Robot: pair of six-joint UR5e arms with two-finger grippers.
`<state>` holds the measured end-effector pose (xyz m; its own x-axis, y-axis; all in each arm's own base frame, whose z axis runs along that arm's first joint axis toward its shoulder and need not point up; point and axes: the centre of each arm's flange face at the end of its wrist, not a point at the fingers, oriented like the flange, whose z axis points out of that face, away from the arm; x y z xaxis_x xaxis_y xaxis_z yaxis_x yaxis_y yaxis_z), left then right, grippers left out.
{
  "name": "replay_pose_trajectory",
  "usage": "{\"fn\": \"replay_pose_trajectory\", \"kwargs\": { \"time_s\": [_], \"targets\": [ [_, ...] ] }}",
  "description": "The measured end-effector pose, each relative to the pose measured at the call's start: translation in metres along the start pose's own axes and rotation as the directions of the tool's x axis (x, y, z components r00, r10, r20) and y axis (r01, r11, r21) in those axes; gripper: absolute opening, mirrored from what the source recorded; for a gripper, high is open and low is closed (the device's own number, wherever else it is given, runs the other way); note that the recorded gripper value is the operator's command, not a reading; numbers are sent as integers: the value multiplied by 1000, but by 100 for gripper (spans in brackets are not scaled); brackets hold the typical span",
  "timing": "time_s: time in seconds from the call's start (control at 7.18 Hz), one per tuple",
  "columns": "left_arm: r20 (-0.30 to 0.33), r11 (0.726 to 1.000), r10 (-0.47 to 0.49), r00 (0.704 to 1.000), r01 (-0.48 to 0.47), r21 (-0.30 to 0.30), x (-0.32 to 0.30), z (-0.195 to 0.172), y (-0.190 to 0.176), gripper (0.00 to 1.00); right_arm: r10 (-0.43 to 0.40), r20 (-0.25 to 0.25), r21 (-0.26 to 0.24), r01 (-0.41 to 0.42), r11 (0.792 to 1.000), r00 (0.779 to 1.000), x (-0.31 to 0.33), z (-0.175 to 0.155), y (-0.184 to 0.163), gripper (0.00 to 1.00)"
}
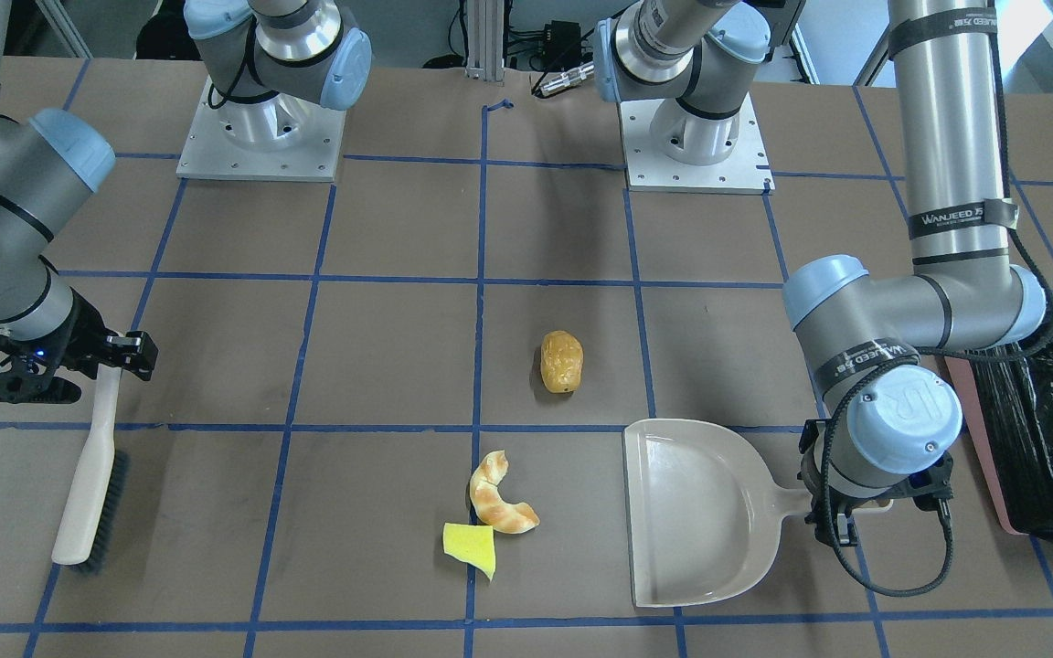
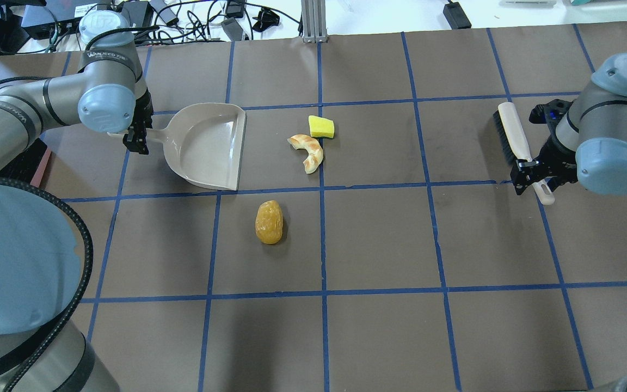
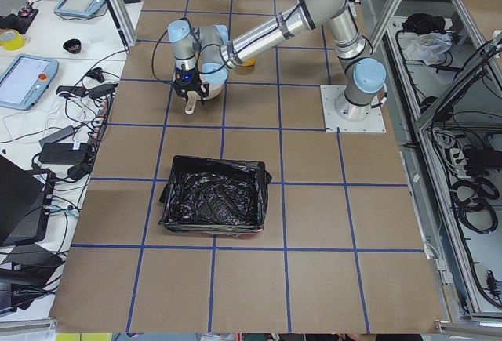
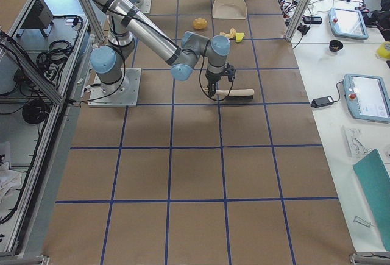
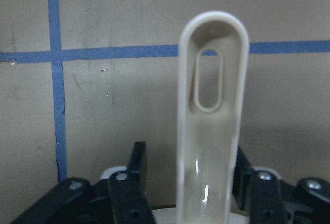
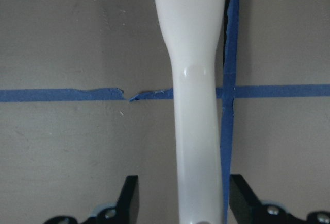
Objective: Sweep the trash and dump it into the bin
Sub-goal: 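Lift the dustpan with the left gripper and lift the brush with the right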
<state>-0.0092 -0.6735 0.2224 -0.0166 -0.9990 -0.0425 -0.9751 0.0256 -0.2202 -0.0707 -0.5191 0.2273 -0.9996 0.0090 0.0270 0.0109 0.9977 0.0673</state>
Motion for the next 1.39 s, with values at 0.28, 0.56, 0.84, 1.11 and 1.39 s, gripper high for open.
{"fn": "replay_pose_trajectory", "kwargs": {
  "time_s": [0.28, 0.56, 0.84, 1.11, 1.39],
  "targets": [
    [-37, 1000, -16, 999, 16, -2, 5, -14, -4, 0, 7, -3, 12, -7, 1000, 1000, 1, -5, -1, 52],
    [-62, 999, -39, 997, 39, 0, 18, -22, -5, 0, 5, -6, 16, -5, 1000, 1000, 1, -7, -2, 49],
    [-57, 999, -40, 998, 40, -2, 28, -38, 12, 0, -1, -5, 7, 1, 1000, 1000, 0, -4, 0, 41],
    [-2, 999, -47, 999, 47, -4, 41, -66, 39, 0, -5, -6, 8, 5, 1000, 1000, 1, -5, 0, 12],
    [42, 999, -44, 998, 44, 22, 46, -57, 71, 0, -9, -7, 14, 9, 1000, 1000, 1, -8, 0, 0]
  ]
}}
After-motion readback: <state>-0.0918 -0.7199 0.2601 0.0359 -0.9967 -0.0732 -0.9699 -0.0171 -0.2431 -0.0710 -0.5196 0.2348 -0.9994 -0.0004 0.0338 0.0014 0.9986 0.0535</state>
